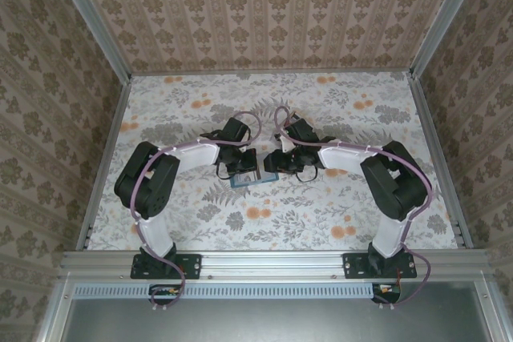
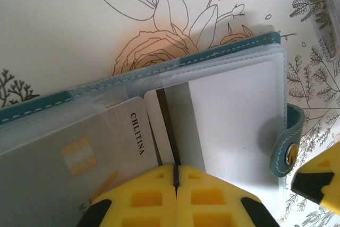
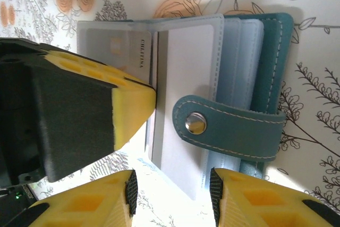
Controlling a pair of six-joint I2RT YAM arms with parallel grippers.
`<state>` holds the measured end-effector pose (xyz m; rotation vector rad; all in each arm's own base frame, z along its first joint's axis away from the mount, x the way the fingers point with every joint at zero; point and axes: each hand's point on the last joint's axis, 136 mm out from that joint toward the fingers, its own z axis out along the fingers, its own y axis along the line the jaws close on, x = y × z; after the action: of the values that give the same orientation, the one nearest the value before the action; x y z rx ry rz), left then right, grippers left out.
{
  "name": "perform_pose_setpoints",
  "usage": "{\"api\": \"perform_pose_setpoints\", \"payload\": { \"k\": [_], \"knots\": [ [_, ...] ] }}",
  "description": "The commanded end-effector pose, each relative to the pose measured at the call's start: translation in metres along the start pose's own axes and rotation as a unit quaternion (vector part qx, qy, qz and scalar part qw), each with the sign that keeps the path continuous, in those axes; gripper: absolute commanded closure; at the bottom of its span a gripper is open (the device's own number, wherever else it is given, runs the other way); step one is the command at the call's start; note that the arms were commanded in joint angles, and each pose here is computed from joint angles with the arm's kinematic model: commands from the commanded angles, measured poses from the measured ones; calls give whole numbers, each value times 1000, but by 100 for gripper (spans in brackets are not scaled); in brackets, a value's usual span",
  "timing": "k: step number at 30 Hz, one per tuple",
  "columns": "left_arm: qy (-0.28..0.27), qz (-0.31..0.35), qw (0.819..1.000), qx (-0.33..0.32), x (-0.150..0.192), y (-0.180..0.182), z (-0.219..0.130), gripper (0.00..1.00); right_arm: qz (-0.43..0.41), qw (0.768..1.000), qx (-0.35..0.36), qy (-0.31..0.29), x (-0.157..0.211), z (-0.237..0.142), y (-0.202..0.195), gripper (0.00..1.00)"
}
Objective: Put the credit cards into the card holder
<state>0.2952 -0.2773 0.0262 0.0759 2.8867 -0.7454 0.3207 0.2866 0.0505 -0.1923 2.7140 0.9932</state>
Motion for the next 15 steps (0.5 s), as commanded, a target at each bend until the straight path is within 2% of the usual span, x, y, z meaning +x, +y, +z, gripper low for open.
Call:
{"api": "perform_pose_setpoints", "payload": {
  "k": [1,15],
  "knots": [
    [28,-6,999,-32,16,16,9,100,6,1000,-3,7,2,4,-1,57],
    [28,-6,999,-29,14,14,10,100,13,999,-45,12,0,12,12,57]
  ]
}}
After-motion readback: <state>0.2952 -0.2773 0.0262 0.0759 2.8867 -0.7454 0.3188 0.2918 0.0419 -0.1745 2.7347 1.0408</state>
